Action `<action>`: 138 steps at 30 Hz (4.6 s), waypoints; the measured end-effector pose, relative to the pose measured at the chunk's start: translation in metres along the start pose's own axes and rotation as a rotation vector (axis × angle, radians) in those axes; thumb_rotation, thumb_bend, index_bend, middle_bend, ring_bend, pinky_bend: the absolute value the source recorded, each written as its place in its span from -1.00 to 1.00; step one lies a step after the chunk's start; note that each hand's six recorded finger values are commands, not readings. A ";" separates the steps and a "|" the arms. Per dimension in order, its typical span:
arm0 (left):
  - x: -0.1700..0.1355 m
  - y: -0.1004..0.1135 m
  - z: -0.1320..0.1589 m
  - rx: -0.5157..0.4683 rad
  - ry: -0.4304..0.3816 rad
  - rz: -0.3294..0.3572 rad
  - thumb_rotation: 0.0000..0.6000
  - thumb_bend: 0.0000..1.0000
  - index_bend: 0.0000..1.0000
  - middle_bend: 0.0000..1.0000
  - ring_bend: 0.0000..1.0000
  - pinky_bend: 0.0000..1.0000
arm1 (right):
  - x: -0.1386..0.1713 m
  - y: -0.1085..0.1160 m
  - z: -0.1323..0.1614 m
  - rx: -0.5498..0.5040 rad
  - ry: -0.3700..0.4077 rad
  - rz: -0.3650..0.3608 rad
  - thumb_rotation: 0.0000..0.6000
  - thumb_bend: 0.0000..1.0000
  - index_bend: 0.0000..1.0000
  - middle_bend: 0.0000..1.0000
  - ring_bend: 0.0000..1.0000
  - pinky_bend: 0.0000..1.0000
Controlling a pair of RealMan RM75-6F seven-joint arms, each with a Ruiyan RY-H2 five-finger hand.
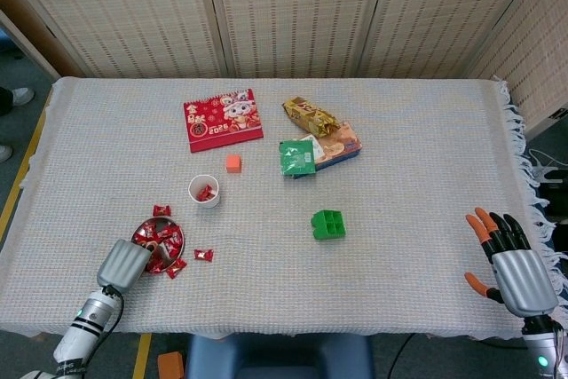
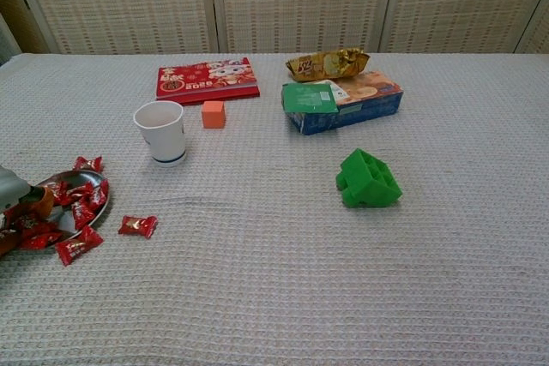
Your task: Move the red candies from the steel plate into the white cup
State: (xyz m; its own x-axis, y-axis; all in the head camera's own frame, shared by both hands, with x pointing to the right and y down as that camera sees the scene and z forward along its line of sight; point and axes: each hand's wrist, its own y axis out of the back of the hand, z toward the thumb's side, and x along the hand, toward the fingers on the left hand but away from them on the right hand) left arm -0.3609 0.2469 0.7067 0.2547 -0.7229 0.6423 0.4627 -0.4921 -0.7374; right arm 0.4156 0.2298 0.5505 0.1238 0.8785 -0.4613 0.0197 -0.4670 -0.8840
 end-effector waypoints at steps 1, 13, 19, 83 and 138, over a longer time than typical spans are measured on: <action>0.000 0.000 0.000 -0.002 0.000 0.001 1.00 -0.20 0.14 0.21 0.25 1.00 | 0.000 0.000 0.000 0.000 0.000 0.000 1.00 -0.75 -1.00 -1.00 -1.00 -1.00; 0.006 0.024 -0.003 -0.084 -0.007 0.087 1.00 0.03 0.49 0.56 0.39 1.00 | -0.001 0.000 -0.001 -0.003 -0.006 0.000 1.00 -0.75 -1.00 -1.00 -1.00 -1.00; 0.016 0.048 -0.010 -0.159 0.002 0.148 1.00 0.26 0.57 0.63 0.44 1.00 | -0.001 0.001 -0.002 -0.005 -0.008 -0.002 1.00 -0.75 -1.00 -1.00 -1.00 -1.00; 0.148 0.119 0.034 0.035 0.006 0.314 1.00 0.07 -0.35 0.45 0.45 1.00 | -0.005 0.000 -0.008 -0.001 -0.042 0.000 1.00 -0.75 -1.00 -1.00 -1.00 -1.00; -0.007 0.035 0.070 -0.026 -0.197 0.181 1.00 -0.17 -0.71 -0.63 0.41 1.00 | 0.005 -0.005 0.010 -0.001 0.043 0.032 1.00 -0.75 -1.00 -1.00 -1.00 -1.00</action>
State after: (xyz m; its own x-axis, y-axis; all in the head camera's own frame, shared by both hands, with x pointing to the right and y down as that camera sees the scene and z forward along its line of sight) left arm -0.2872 0.2685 0.6911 0.4926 -0.6933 0.5260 0.3735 -0.3775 -0.8474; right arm 0.4064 0.2373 0.5522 0.1665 0.8579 -0.4860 0.0163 -0.4952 -0.8686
